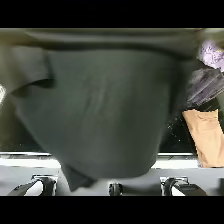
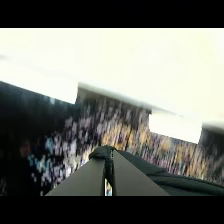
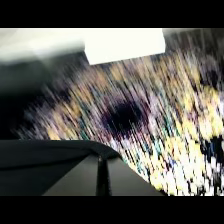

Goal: Fold the clothes and pants, and hang the long-sleeved shirts on hangers.

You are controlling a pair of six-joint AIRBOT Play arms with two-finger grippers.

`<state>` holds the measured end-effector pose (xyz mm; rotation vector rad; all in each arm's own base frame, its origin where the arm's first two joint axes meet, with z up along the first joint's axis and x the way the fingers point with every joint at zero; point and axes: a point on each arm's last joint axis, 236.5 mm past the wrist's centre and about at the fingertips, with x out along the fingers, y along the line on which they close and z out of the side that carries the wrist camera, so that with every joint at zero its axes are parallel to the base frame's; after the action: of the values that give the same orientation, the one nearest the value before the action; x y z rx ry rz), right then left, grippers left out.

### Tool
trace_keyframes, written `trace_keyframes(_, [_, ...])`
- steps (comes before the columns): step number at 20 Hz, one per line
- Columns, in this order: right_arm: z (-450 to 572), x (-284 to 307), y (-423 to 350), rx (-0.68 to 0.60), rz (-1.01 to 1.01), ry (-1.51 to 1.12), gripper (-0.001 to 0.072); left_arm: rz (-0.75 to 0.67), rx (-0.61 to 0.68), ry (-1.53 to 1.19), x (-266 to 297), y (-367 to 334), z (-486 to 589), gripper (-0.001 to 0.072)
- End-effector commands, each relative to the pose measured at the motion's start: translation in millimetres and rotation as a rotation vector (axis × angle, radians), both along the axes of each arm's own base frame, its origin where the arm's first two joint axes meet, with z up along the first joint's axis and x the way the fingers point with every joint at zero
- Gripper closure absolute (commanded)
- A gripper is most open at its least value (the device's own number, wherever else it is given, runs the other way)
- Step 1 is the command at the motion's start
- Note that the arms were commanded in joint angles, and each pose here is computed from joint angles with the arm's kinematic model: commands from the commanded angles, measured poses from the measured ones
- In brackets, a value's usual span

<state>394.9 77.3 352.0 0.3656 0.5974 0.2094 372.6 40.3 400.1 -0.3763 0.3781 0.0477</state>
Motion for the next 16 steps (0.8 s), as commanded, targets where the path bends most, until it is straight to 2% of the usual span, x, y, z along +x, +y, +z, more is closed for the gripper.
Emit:
trace_keyframes(1, [-143.5, 78.5, 5.8, 0.000, 0.008, 0.337, 0.0680, -0.021, 0.046, 0.295, 88.3, 5.8, -125.4, 0.0693])
trace_keyframes(4, [-249.4, 127.9, 24.2, 0.080, 0.026, 0.512, 0.0680, -0.036, 0.125, 0.484, 158.6, -7.5, -242.2, 0.0692])
trace_keyframes(6, [-310.2, 150.3, 31.2, 0.128, 0.012, 0.585, 0.0679, -0.076, 0.121, 0.540, 193.4, -30.7, -309.0, 0.0692])
trace_keyframes(10, [-376.4, 168.5, 43.5, 0.210, -0.005, 0.657, 0.0671, -0.075, 0.065, 0.640, 216.5, -59.1, -401.5, 0.0691])
trace_keyframes(12, [-389.9, 170.0, 46.9, 0.231, -0.007, 0.676, 0.0565, -0.078, 0.019, 0.700, 211.1, -65.5, -425.3, 0.0686])
trace_keyframes(13, [-391.9, 168.6, 48.2, 0.235, -0.003, 0.685, 0.0559, -0.081, -0.007, 0.722, 207.7, -67.1, -430.8, 0.0662])
trace_keyframes(14, [-391.1, 164.6, 48.8, 0.231, 0.006, 0.698, 0.0524, -0.082, -0.034, 0.738, 204.2, -67.5, -431.5, 0.0541])
trace_keyframes(15, [-387.1, 159.8, 45.0, 0.221, 0.021, 0.707, 0.0370, -0.086, -0.065, 0.748, 200.5, -65.9, -427.3, 0.0296])
trace_keyframes(16, [-378.0, 152.5, 39.6, 0.197, 0.058, 0.709, 0.0238, -0.096, -0.085, 0.757, 195.7, -59.8, -418.4, 0.0130])
